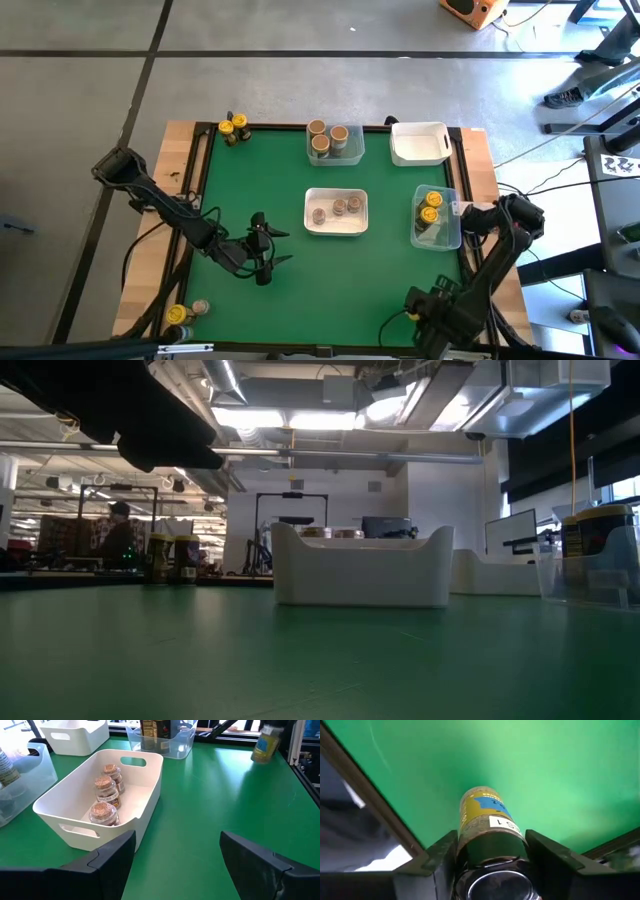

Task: Sort spices by type
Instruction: Put the black seasoning bottle into the top white bin

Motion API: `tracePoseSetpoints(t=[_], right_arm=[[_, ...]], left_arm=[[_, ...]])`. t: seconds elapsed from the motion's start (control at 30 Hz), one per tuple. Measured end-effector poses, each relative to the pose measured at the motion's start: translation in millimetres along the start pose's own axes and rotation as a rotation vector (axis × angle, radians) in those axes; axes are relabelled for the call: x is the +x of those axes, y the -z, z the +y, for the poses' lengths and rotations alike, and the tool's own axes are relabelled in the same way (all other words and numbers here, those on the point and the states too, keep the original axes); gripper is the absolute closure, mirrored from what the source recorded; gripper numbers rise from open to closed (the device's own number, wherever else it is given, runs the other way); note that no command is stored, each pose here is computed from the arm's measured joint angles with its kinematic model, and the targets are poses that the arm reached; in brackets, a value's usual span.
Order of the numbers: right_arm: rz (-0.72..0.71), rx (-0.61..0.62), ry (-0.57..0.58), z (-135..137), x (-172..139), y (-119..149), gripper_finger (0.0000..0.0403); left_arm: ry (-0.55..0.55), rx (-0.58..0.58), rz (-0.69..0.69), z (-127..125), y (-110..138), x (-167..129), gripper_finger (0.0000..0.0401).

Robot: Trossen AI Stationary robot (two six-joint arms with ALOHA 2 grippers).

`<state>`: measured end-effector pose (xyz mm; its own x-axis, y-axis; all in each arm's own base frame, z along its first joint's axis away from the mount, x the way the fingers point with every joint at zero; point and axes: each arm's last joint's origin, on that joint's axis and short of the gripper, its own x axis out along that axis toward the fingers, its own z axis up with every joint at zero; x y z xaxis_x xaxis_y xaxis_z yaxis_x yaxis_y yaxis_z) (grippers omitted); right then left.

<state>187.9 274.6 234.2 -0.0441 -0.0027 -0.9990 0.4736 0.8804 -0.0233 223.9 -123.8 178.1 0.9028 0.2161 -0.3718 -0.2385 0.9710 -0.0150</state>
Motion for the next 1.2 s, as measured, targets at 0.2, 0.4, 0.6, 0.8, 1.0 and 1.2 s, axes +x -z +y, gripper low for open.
tracePoseSetpoints(t=[0.2,0.4,0.6,0.8,1.0,1.2], right_arm=[[-0.152,-0.011,0.056,-6.7,-35.9,-27.8,0.0194],[-0.256,-0.048,0.114,-18.3,-62.0,-59.6,0.0194],[-0.412,-0.047,0.168,-38.2,-88.0,-91.4,0.0194],[-0.494,0.019,0.164,-80.7,-116.6,-117.4,0.0194],[-0.58,0.094,0.204,-135.0,-144.2,-143.4,0.0194],[-0.581,0.19,0.294,-196.0,-158.2,-173.4,0.0194]], left_arm=[[0.0,0.0,0.0,0.0,0.0,0.0,0.0113],[0.0,-0.002,0.0,0.0,0.0,0.0,0.0113],[-0.001,-0.002,0.0,0.1,0.1,0.0,0.0113],[-0.001,-0.003,0.0,0.1,-0.1,0.0,0.0113],[0.0,-0.004,0.0,0.0,0.0,0.0,0.0113],[0.0,-0.004,0.0,0.0,0.0,0.0,0.0113]])
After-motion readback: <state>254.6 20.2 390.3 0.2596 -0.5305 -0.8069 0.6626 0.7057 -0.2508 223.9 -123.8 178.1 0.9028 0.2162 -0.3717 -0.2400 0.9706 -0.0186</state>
